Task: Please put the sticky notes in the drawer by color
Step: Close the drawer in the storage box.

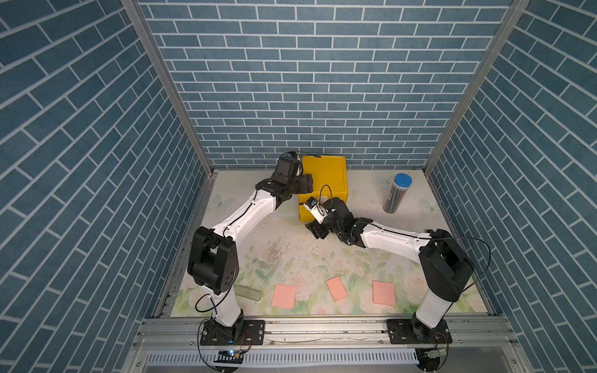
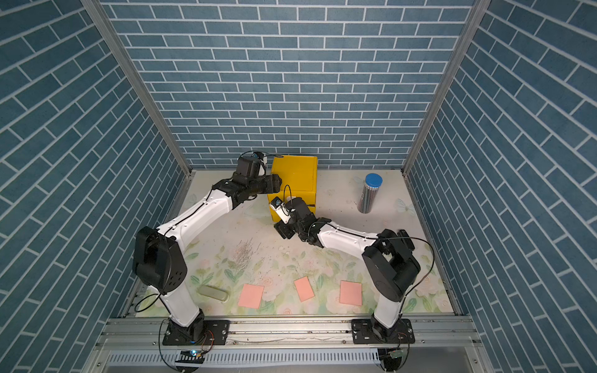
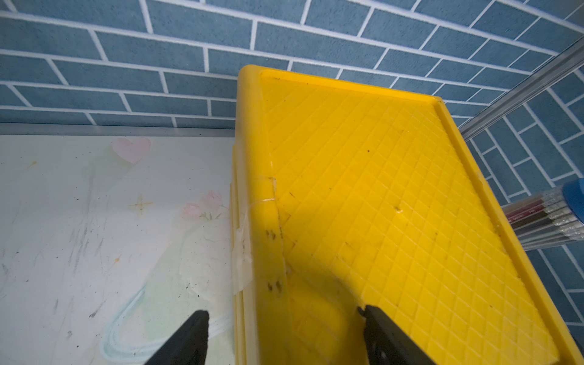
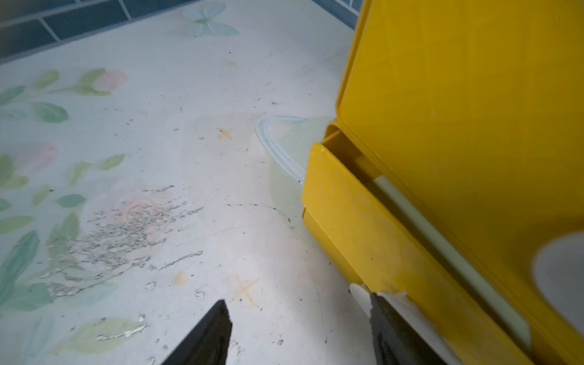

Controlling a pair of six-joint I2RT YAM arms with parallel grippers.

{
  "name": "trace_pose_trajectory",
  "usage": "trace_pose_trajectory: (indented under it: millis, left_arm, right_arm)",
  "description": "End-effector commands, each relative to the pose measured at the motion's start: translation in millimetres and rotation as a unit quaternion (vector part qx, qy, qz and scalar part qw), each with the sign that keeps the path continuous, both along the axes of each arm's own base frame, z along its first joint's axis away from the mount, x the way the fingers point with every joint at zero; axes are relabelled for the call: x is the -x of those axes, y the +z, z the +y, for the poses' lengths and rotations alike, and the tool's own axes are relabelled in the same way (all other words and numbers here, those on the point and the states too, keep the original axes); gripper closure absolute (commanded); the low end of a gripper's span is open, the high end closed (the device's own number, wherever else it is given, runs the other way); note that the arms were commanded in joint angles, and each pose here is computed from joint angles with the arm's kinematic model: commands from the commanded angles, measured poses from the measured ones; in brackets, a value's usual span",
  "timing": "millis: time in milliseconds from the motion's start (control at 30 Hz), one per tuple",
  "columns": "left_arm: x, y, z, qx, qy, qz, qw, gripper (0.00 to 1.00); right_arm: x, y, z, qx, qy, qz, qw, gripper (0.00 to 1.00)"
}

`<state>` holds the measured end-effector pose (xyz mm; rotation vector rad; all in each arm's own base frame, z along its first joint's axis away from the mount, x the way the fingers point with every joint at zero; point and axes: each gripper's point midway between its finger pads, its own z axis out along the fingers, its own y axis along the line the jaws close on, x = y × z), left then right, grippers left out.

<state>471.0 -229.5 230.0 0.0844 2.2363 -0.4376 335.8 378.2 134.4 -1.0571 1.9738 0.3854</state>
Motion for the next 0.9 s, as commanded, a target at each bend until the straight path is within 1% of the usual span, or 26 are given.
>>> trace_pose_trajectory:
  millis: [0, 67, 200, 267, 300, 367, 400, 433, 467, 500, 567, 667, 700, 767, 833, 867]
  left_arm:
    - [23.3, -37.3, 11.2, -0.047, -0.003, 0.063, 0.997, 0.20]
    - [24.0, -37.0, 11.2, -0.046, -0.003, 0.064, 0.997, 0.19]
    - [25.0, -35.3, 10.4, -0.048, -0.005, 0.063, 0.997, 0.20]
    - [25.5, -34.3, 11.0, -0.048, -0.005, 0.062, 0.997, 0.20]
    - [25.5, -33.9, 11.4, -0.049, -0.005, 0.062, 0.997, 0.20]
    - [26.0, -33.1, 10.8, -0.047, -0.007, 0.060, 0.997, 0.19]
    - [25.8, -33.1, 10.7, -0.046, -0.007, 0.060, 0.997, 0.20]
    - [26.0, -34.3, 10.5, -0.047, -0.008, 0.061, 0.997, 0.20]
    - [25.6, -34.3, 10.2, -0.048, -0.009, 0.062, 0.997, 0.20]
    - [25.6, -33.5, 9.9, -0.047, -0.010, 0.061, 0.997, 0.20]
    - [26.1, -32.0, 8.8, -0.045, -0.013, 0.059, 0.997, 0.20]
    - [25.9, -27.3, 8.3, -0.042, -0.014, 0.055, 0.998, 0.20]
    - [25.8, -26.5, 8.0, -0.041, -0.014, 0.054, 0.998, 0.19]
    - [26.5, -27.4, 6.9, -0.042, -0.017, 0.055, 0.997, 0.19]
    - [26.1, -28.1, 8.0, -0.044, -0.016, 0.056, 0.997, 0.19]
    - [26.7, -28.5, 8.3, -0.045, -0.017, 0.057, 0.997, 0.19]
  right_arm:
    - [-29.0, 7.5, -6.9, 0.034, -0.044, -0.054, 0.997, 0.27]
    - [-37.0, 4.5, -7.8, 0.050, -0.053, -0.067, 0.995, 0.27]
    - [-38.3, 3.3, -6.0, 0.049, -0.053, -0.067, 0.995, 0.27]
    - [-27.9, 8.5, -3.8, 0.033, -0.033, -0.060, 0.997, 0.27]
    - [-16.4, 13.4, -2.4, 0.015, -0.011, -0.058, 0.998, 0.27]
    - [3.9, 35.4, -4.6, -0.031, 0.026, -0.078, 0.996, 0.25]
    - [16.9, 44.0, -6.7, -0.044, 0.059, -0.100, 0.992, 0.24]
    - [27.1, 49.7, -11.7, -0.032, 0.094, -0.135, 0.986, 0.24]
    - [40.5, 49.0, -14.3, -0.016, 0.136, -0.156, 0.978, 0.24]
    - [48.5, 44.6, -22.9, 0.014, 0.160, -0.178, 0.971, 0.24]
    - [47.6, 32.6, -43.6, 0.059, 0.165, -0.199, 0.964, 0.18]
    - [44.5, 10.7, -63.8, 0.113, 0.194, -0.210, 0.952, 0.16]
    - [43.7, 6.2, -66.0, 0.124, 0.203, -0.217, 0.947, 0.16]
    - [40.4, 3.2, -66.5, 0.120, 0.221, -0.232, 0.939, 0.15]
    - [35.7, -0.3, -63.5, 0.116, 0.237, -0.233, 0.936, 0.15]
    - [32.5, -5.4, -61.5, 0.127, 0.247, -0.228, 0.933, 0.16]
